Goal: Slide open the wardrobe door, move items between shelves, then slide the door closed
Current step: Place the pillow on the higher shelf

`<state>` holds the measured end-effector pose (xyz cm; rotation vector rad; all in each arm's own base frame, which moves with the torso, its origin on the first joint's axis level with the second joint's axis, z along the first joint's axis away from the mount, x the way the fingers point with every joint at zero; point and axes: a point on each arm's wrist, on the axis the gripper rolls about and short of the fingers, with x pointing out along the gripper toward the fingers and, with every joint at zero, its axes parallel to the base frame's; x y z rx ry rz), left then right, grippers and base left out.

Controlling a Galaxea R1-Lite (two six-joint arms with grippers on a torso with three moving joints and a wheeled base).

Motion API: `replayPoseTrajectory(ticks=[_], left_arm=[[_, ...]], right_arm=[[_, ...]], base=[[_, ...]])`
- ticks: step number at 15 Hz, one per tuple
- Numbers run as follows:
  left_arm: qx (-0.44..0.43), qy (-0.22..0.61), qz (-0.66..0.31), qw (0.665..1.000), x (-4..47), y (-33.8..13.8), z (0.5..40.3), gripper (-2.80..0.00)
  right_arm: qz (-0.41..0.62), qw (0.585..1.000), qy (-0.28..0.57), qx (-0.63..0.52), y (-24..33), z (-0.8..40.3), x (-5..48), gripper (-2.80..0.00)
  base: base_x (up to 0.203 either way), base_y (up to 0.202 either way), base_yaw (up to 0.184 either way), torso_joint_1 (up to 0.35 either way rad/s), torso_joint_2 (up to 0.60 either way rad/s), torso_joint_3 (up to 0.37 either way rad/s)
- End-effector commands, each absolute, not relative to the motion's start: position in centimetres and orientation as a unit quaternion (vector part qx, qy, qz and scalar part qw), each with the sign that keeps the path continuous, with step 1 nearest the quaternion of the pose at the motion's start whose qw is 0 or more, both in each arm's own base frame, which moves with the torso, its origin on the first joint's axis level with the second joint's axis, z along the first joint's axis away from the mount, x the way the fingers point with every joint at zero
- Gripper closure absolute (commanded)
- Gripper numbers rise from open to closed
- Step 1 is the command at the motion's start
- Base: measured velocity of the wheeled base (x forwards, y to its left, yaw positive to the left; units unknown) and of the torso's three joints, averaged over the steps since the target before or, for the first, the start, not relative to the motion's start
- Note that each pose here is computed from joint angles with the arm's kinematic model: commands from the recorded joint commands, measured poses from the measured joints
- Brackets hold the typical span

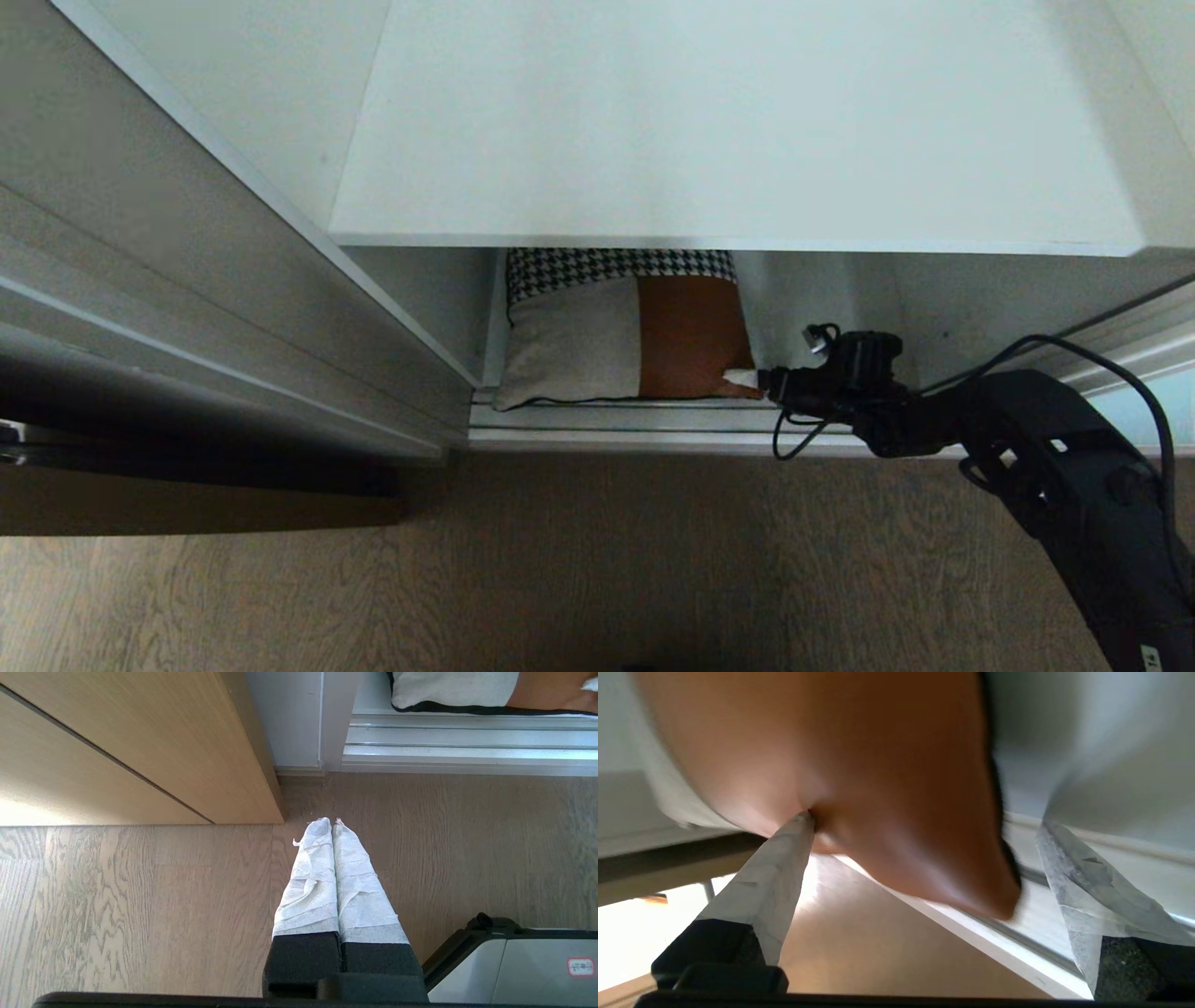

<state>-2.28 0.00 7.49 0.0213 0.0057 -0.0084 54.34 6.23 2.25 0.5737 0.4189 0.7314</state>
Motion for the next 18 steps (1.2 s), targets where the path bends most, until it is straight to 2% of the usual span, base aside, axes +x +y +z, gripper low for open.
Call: replayPoseTrajectory(ticks=[1,10,14,18], left_arm=[[0.011,0.004,-0.004,1.0,-2.3,0.0,7.4,0.0],[0.011,0.004,-0.004,1.0,-2.3,0.0,7.4,0.0],[0.011,0.004,-0.004,1.0,-2.3,0.0,7.4,0.0],[0.011,0.004,-0.004,1.0,-2.3,0.0,7.4,0.0]], right_arm=[[0.362,0.869,0.178,0.286,6.4,2.7,54.5,-2.8],[0.368,0.869,0.16,0.289,6.4,2.9,54.5,-2.8],[0.374,0.848,0.167,0.337,6.3,4.5,54.4,-2.8],[0.375,0.843,0.17,0.346,6.3,5.2,54.1,-2.8]], base=[[0.0,0.0,0.0,0.0,0.0,0.0],[0.0,0.0,0.0,0.0,0.0,0.0],[0.0,0.0,0.0,0.0,0.0,0.0],[0.0,0.0,0.0,0.0,0.0,0.0]])
